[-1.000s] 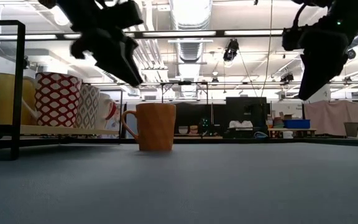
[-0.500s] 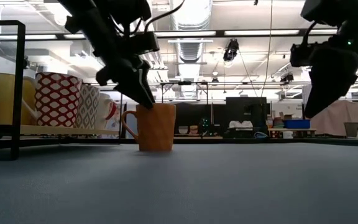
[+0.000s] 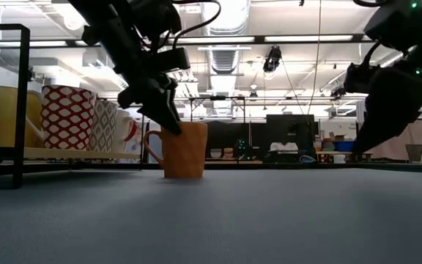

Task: Place coffee mugs
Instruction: Put the orange mug on the shelf

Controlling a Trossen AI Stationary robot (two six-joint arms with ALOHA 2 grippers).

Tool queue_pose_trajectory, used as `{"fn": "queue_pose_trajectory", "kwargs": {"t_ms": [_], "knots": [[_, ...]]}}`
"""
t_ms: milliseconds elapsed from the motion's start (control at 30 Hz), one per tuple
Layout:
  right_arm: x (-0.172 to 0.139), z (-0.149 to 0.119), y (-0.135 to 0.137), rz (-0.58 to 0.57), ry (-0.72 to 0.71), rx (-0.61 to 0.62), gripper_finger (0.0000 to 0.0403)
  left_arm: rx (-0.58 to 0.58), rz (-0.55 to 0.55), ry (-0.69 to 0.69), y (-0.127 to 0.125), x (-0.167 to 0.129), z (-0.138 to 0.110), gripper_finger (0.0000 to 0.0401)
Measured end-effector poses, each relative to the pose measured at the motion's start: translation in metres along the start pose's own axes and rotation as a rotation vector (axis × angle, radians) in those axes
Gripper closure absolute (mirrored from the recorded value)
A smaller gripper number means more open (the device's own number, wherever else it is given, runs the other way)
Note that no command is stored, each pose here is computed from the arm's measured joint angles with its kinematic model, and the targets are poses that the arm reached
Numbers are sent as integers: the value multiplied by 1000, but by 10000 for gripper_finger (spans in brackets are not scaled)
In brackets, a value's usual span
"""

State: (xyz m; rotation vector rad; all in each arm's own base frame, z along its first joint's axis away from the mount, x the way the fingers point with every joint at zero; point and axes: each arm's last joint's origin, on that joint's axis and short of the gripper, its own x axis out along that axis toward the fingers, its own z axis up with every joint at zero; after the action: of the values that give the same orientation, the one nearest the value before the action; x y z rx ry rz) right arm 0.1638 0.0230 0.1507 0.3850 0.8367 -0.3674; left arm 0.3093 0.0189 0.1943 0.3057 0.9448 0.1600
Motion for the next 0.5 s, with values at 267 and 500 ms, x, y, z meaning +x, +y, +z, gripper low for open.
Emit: {"fn": "queue_pose_trajectory", "kwargs": {"t_ms": [267,500], "knots": [[12,-12,-4,82,-84,23,278,-11,-47,-12,1,1,0,369],[12,-14,-6,56,-93,40,278,-23,-92,-15,2,-4,8,391]]}}
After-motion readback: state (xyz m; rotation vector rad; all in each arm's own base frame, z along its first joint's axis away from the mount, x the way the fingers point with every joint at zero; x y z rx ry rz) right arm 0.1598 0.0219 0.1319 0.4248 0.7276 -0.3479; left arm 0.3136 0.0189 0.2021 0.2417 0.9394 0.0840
